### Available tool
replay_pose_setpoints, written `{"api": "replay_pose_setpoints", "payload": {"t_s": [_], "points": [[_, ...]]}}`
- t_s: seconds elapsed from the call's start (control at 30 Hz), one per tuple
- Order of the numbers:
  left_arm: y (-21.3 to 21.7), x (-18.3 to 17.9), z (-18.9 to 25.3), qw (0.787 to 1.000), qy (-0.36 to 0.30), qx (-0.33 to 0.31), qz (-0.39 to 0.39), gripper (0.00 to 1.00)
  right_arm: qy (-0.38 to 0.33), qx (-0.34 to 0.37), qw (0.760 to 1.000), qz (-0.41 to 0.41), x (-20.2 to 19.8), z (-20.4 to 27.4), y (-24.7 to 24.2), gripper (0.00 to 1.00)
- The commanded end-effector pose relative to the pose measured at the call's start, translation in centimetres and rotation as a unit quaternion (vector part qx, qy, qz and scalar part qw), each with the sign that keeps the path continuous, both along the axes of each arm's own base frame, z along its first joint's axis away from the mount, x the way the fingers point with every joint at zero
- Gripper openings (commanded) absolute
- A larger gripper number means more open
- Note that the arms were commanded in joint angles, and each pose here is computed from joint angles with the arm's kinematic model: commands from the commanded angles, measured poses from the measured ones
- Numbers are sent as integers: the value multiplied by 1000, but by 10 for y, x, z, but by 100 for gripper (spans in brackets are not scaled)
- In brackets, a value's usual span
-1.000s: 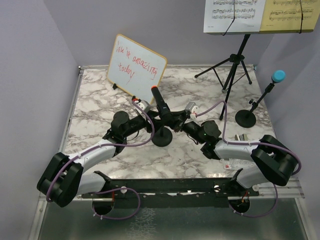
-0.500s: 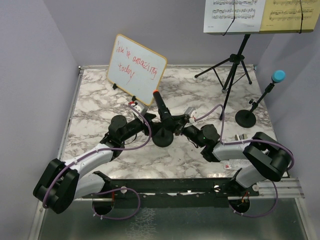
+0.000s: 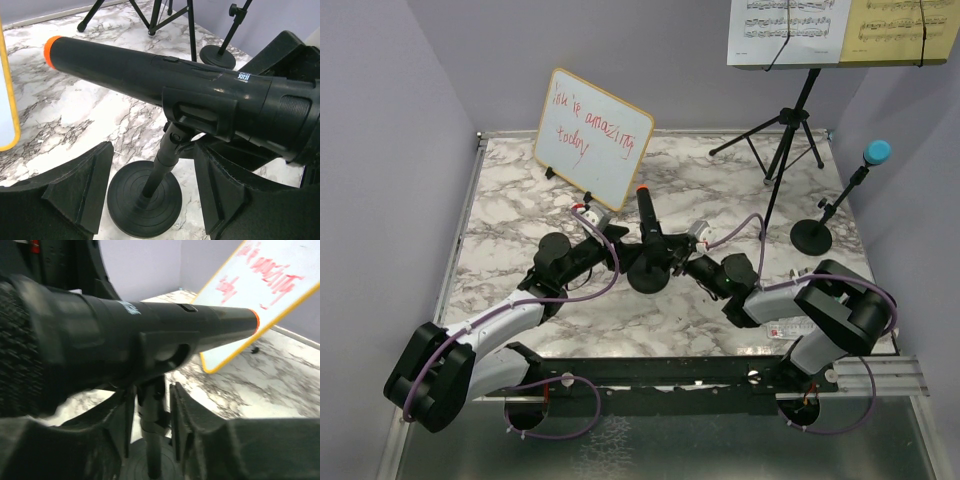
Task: Pack up the instrument practice props
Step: Press the microphone stand with the microphone at the microphone stand.
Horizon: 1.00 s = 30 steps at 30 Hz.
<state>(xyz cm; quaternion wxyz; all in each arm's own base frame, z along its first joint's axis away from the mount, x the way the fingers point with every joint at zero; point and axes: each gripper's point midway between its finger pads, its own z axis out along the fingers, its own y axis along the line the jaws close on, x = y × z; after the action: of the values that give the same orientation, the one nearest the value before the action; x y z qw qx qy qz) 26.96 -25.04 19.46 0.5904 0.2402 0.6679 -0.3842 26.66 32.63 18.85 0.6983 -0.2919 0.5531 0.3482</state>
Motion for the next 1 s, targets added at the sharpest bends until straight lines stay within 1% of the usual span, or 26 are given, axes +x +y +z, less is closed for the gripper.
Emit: {"api": "replay_pose_setpoints", "payload": {"t_s": [0.0, 0.1, 0.3, 0.43, 0.5, 0.57, 0.6, 0.63, 0.73, 0.97], "points": [[0, 2, 0, 1000, 3, -7, 6, 72, 8, -18, 1000, -1, -5, -8, -6, 43], [-1, 4, -2, 1000, 12, -9, 7, 74, 33, -41, 999, 3, -9, -9, -8, 51], [-5, 4, -6, 1000, 9, 1, -4, 76, 123, -78, 989, -12, -25, -20, -31, 61], [-6, 6, -9, 1000, 10, 7, -7, 76, 153, -78, 985, -28, -37, -10, -50, 66], [-8, 6, -10, 1000, 11, 8, -13, 76, 160, -80, 984, -21, -45, 3, -54, 72], [-10, 5, -10, 1000, 11, 8, -20, 76, 158, -75, 985, 2, -56, 22, -55, 82], [-11, 5, -10, 1000, 11, 8, -21, 76, 155, -69, 985, 14, -62, 32, -55, 98], [-11, 5, -10, 1000, 10, 8, -21, 76, 154, -62, 986, 24, -66, 41, -55, 100], [-9, 6, -9, 1000, 6, 9, -16, 76, 152, -60, 985, 49, -74, 62, -51, 100], [-10, 6, -7, 1000, 4, 7, -18, 76, 145, -66, 984, 84, -73, 84, -31, 100]]}}
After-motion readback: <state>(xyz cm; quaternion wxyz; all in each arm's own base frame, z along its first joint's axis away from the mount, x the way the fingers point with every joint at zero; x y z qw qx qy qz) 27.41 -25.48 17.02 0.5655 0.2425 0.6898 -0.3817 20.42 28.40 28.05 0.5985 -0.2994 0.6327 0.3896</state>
